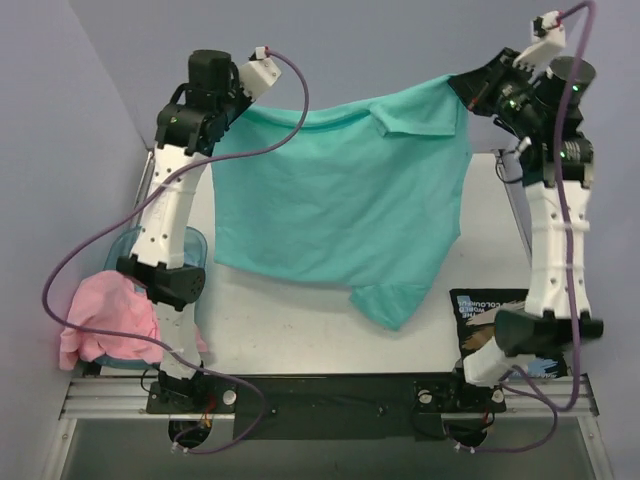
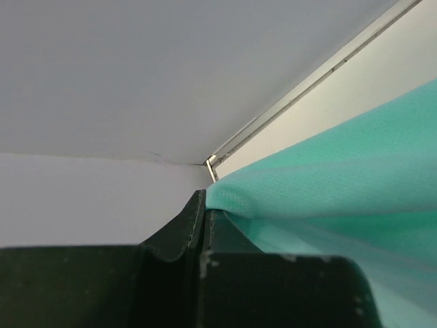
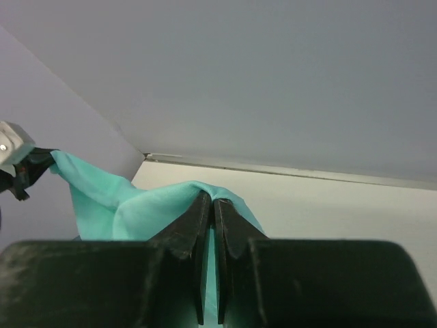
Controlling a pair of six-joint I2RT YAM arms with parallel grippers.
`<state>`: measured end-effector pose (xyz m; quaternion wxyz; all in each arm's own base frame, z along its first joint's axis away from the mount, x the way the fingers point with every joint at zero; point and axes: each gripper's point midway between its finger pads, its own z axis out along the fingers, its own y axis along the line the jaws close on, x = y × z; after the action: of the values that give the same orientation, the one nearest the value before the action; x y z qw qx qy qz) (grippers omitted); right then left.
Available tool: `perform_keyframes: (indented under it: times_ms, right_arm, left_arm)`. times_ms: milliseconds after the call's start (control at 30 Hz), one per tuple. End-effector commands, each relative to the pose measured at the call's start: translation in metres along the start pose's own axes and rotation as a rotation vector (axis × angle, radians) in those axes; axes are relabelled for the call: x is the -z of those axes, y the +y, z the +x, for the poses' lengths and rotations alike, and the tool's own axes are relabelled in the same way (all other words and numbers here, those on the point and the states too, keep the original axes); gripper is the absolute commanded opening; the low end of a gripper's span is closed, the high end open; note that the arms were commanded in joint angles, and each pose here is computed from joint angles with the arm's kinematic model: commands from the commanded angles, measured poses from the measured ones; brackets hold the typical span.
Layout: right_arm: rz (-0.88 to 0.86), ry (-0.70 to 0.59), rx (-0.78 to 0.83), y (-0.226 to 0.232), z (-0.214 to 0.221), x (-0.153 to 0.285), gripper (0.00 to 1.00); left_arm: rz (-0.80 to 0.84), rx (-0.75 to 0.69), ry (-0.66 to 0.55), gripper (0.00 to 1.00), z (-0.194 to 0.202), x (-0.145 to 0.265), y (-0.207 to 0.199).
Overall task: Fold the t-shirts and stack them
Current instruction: Flatten out the tshirt
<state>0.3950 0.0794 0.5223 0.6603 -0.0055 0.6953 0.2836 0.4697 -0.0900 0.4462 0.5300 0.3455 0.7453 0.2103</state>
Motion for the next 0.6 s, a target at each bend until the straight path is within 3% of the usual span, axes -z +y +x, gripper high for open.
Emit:
perform_keyframes:
  times_ms: [0, 100, 267, 400, 433, 467, 500, 567]
  right_arm:
    - [-0.065, -0.065, -0.046, -0.023, -0.025, -0.068, 0.0]
    - [-0.091, -0.127, -0.104, -0.042, -0.044, -0.104, 0.0]
    - [-0.11, -0.294, -0.153, -0.053, -0.088, -0.112, 0.0]
    - [-0.092, -0.246, -0.137, -0.049, -0.077, -0.096, 0.0]
    - [-0.108, -0.253, -0.121, -0.033, -0.084, -0.08, 0.0]
    - [-0.084, -0.186, -0.155, -0.045, -0.058, -0.085, 0.0]
    - [-0.099, -0.185, -0.145, -0.031, -0.06, -0.069, 0.0]
    - [-0.073, -0.055, -0.209, -0.037, -0.013, -0.062, 0.0]
  left_arm:
    - [-0.231, 0.049, -0.09, 0.0, -0.026, -0.039, 0.049]
    - [-0.366, 0.136, -0.14, 0.0, -0.031, -0.057, 0.076]
    - [-0.526, 0.214, -0.26, 0.0, -0.044, -0.051, 0.123]
    - [-0.398, 0.181, -0.278, 0.0, -0.047, -0.039, 0.11]
    - [-0.298, 0.159, -0.242, 0.0, -0.039, -0.051, 0.086]
    - [-0.265, 0.166, -0.239, 0.0, -0.037, -0.04, 0.083]
    - [-0.168, 0.148, -0.209, 0.0, -0.029, -0.042, 0.061]
    - [-0.022, 0.126, -0.128, 0.0, -0.004, -0.045, 0.024]
